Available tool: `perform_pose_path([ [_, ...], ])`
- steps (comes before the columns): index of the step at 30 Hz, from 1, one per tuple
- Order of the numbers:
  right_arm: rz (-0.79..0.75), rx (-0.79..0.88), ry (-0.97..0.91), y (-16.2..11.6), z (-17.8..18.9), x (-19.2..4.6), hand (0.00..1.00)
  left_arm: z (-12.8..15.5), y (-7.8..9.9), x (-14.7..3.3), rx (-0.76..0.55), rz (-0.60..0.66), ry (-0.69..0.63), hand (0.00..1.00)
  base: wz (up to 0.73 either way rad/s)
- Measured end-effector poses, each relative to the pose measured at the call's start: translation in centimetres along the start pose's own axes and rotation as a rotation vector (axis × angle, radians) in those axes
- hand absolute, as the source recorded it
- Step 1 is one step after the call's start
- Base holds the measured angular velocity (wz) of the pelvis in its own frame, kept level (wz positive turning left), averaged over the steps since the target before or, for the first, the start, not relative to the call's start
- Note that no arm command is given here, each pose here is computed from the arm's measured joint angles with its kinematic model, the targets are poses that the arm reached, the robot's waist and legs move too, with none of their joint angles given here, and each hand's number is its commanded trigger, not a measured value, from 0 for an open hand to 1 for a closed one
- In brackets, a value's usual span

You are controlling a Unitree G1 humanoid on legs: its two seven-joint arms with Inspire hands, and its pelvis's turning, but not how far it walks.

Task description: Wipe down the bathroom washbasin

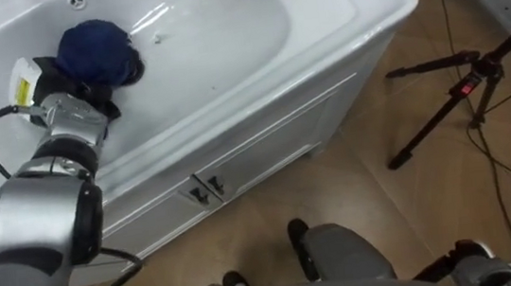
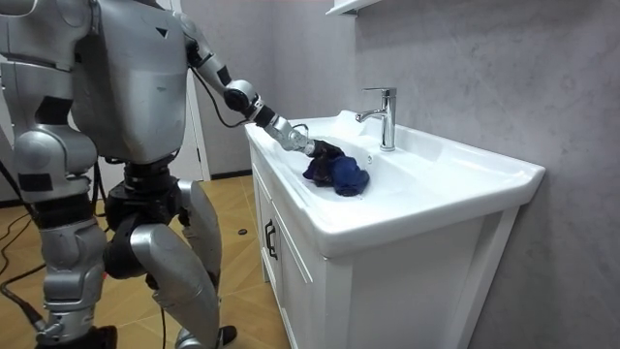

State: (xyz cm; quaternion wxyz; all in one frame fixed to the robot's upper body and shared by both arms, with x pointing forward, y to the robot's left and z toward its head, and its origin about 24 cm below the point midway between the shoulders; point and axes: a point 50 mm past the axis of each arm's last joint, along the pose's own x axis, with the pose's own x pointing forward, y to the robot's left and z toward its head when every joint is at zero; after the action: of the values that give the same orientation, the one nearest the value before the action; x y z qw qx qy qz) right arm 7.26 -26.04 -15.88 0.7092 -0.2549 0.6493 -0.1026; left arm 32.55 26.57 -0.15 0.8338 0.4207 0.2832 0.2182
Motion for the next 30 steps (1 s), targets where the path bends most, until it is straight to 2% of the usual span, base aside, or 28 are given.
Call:
perform_pose_path([
  [2,0.007,0.016,0.011,-0.1,-0.2,0.0,0.0,0.3,0.4,0.1,0.119,0.026,-0.04,1.0,-0.25],
  [13,0.002,0.085,-0.007,-1.2,0.5,0.2,0.0,2.4,0.6,0.0,0.472,0.062,-0.191,1.0,-0.04],
  [21,-0.008,0.111,-0.004,-2.0,0.0,0.4,0.0,3.1,0.2,-0.2,0.552,0.07,-0.24,1.0,-0.07],
  [26,-0.027,0.112,0.023,-2.7,-1.4,0.6,0.0,4.7,0.1,-0.6,0.61,0.1,-0.337,1.0,-0.09],
  [30,-0.038,0.133,0.042,-3.2,-2.1,0.6,0.0,6.4,0.2,-1.1,0.595,0.131,-0.413,1.0,-0.17],
])
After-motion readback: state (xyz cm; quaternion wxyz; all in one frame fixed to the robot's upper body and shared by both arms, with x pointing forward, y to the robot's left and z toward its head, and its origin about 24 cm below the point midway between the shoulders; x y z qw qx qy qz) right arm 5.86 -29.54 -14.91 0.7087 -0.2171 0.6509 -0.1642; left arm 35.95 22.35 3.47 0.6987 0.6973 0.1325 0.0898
